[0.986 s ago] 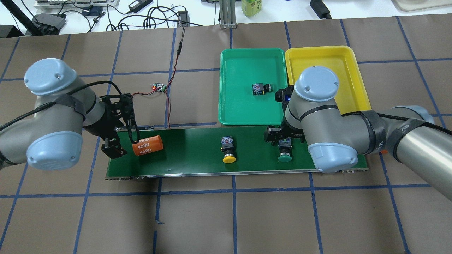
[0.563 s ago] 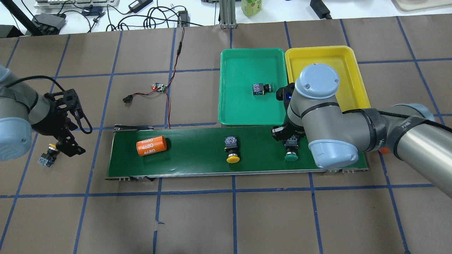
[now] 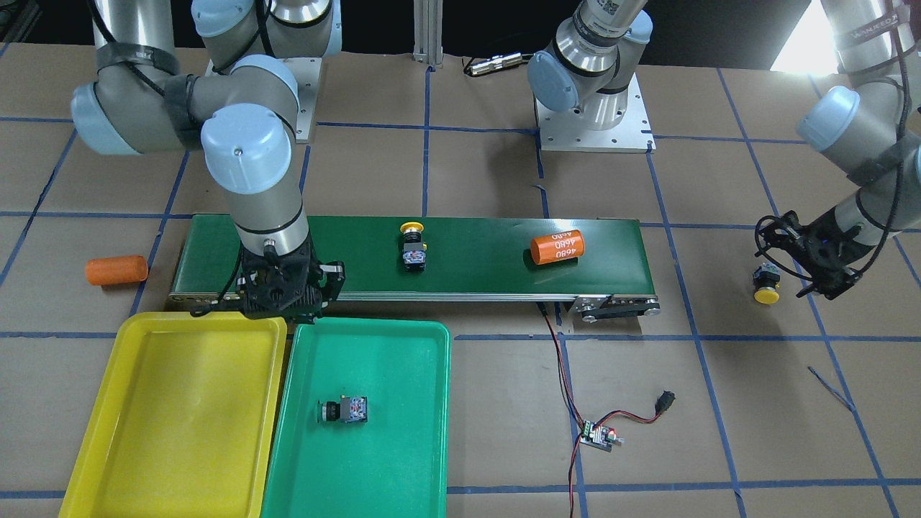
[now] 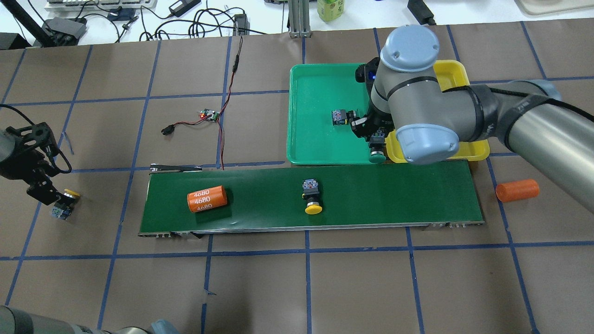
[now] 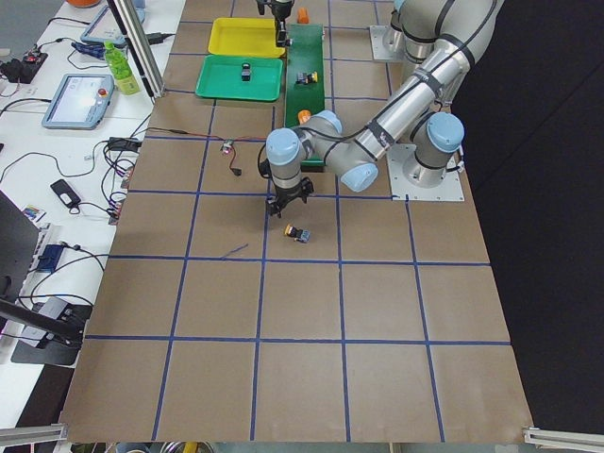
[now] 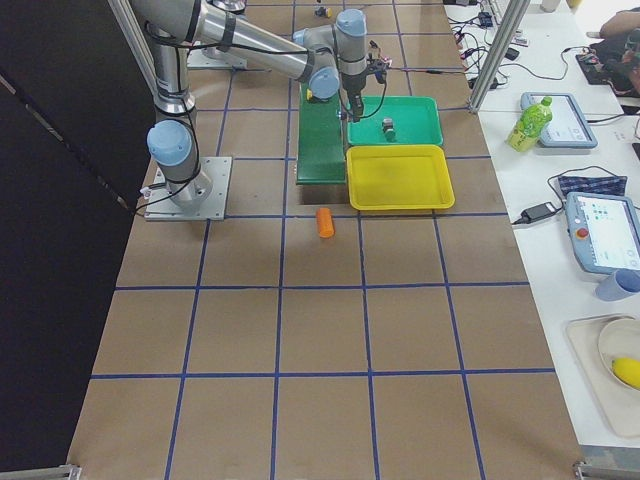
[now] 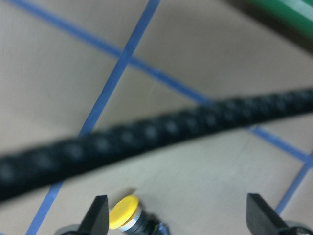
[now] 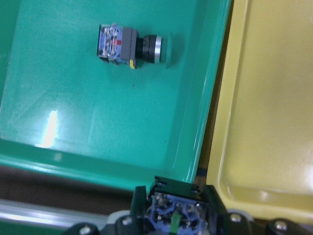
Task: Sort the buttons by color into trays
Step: 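Lower the green-capped button into the green tray with the right gripper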
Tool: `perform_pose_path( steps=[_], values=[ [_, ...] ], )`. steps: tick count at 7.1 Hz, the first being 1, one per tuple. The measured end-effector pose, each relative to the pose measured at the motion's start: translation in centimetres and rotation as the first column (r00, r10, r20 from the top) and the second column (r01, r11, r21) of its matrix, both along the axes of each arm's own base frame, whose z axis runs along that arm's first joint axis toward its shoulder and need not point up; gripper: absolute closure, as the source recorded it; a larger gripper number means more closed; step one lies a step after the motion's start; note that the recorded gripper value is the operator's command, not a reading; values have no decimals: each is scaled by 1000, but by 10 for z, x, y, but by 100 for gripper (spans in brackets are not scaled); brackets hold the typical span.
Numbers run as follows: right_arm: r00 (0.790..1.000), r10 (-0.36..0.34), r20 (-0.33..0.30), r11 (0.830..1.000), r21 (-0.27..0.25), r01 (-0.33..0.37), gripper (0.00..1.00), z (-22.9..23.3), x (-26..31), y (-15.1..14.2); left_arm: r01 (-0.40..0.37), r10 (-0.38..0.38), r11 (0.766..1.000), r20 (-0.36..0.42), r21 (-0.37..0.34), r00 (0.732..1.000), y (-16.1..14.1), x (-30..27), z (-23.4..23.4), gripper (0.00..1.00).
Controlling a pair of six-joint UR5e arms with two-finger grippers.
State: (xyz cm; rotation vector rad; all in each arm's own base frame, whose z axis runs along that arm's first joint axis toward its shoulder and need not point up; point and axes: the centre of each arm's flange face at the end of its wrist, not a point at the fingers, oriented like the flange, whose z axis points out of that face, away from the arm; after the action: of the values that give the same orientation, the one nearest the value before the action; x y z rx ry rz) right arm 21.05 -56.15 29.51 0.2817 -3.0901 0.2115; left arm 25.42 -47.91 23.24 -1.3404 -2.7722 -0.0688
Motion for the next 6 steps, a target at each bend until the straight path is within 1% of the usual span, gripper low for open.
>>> perform_pose_path(
  steps=[1, 2, 3, 4, 5, 6],
  values=[
    [1000, 2, 1, 1000, -1, -2, 67, -4, 7, -38, -88, 88, 996, 1, 6, 996, 4, 21, -18, 0],
    [1000, 2, 0, 1000, 5, -2, 53, -15, 10, -68, -162, 162, 987, -2, 20, 987, 8, 30, -34, 0],
    [1000, -1, -2, 1000, 13, 1, 12, -26, 11, -84, -224, 225, 974, -9, 39, 974, 10, 32, -47, 10],
    [1000, -2, -5, 1000, 19, 2, 0, -31, 11, -90, -273, 274, 960, -13, 56, 962, 12, 31, -57, 39],
    [1000, -2, -8, 1000, 24, 2, 0, -33, 10, -91, -302, 304, 951, -14, 66, 953, 13, 30, -62, 70],
    [1000, -2, -8, 1000, 26, 3, 0, -33, 10, -91, -315, 317, 947, -13, 68, 948, 13, 30, -63, 80]
  ],
)
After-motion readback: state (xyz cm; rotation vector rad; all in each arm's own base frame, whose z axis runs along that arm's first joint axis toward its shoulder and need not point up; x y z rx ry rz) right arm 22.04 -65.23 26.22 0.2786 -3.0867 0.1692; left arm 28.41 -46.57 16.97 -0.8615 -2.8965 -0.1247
